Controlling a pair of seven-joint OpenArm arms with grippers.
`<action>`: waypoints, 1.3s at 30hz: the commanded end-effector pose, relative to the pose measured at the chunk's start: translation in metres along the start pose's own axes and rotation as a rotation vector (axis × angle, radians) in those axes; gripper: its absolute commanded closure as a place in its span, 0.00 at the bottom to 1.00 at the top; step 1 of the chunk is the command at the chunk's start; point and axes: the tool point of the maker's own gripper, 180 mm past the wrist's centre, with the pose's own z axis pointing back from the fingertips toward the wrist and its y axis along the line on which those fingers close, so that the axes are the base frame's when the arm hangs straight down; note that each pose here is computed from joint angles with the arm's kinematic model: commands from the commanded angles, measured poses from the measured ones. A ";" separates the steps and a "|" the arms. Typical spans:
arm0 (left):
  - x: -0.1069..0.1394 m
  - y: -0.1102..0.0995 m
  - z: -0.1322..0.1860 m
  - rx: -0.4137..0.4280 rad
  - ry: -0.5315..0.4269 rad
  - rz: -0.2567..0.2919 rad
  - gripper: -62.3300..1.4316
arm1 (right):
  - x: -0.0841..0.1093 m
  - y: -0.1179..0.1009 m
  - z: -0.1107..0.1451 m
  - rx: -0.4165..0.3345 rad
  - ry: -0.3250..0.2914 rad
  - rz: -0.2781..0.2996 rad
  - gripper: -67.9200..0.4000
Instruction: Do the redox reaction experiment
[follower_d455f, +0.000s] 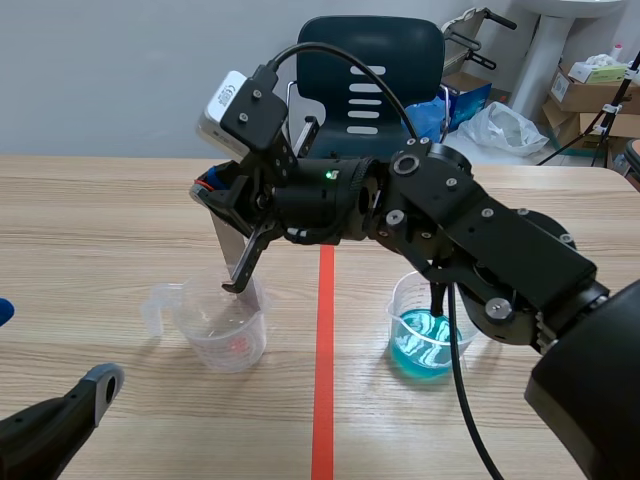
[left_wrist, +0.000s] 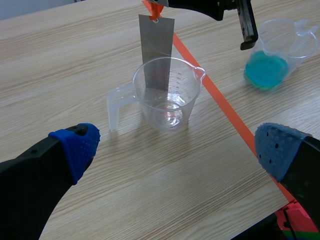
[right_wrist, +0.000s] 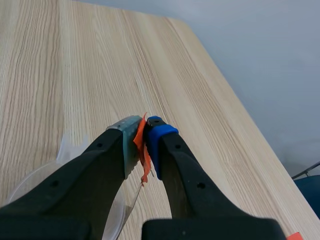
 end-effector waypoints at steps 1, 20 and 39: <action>0.009 -0.004 -0.001 -0.009 -0.031 0.004 0.00 | 0.002 -0.015 0.001 -0.053 0.016 0.039 0.98; 0.009 -0.004 -0.001 -0.009 -0.030 0.003 0.00 | -0.010 -0.020 0.007 -0.076 0.062 0.048 0.98; 0.009 -0.004 -0.001 -0.009 -0.031 0.003 0.00 | -0.031 -0.012 0.017 -0.071 0.122 0.027 0.98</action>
